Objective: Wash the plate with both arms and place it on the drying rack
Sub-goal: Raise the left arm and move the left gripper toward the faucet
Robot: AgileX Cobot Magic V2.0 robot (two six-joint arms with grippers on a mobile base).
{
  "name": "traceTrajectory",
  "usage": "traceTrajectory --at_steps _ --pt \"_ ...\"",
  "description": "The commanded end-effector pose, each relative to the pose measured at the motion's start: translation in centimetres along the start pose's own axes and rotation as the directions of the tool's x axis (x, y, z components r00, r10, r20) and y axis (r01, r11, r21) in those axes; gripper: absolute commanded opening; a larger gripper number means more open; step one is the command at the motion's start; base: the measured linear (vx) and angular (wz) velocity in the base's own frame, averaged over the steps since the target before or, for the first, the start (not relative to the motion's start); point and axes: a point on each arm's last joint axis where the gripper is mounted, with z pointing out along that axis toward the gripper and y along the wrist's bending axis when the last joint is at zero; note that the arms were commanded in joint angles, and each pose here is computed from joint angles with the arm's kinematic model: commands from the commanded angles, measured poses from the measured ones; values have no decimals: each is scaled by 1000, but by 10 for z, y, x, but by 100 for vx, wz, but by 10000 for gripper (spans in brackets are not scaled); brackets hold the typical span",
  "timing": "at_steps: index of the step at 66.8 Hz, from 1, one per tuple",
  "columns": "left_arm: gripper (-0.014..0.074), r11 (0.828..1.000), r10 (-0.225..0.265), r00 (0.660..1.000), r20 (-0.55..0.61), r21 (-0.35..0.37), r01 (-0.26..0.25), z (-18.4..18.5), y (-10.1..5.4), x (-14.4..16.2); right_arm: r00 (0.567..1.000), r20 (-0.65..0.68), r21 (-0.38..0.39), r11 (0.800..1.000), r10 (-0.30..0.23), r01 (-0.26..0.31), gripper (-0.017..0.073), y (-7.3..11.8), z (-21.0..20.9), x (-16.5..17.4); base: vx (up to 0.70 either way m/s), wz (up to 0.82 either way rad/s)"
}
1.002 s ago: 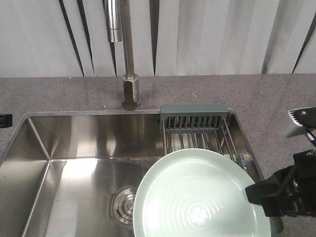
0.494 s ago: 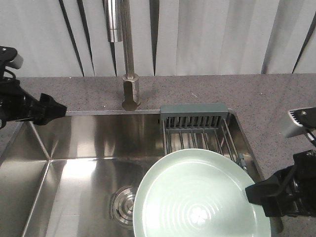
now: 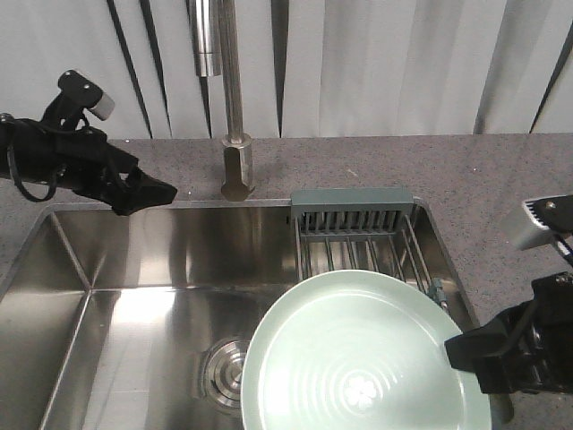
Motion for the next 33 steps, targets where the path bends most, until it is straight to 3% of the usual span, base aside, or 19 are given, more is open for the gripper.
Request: traceTrajectory --at_steps 1,17,33 --pt "636 995 91 991 93 18 -93 -2 -9 -29 997 72 -18 1000 -5 6 -4 5 -8 -8 0 0" --pt "628 974 203 973 110 81 -212 27 -11 -47 997 72 -18 1000 -5 6 -4 5 -8 -8 0 0" --pt "624 955 253 957 145 119 -270 46 -12 -66 997 72 -18 1000 -5 6 -4 5 -8 -8 0 0"
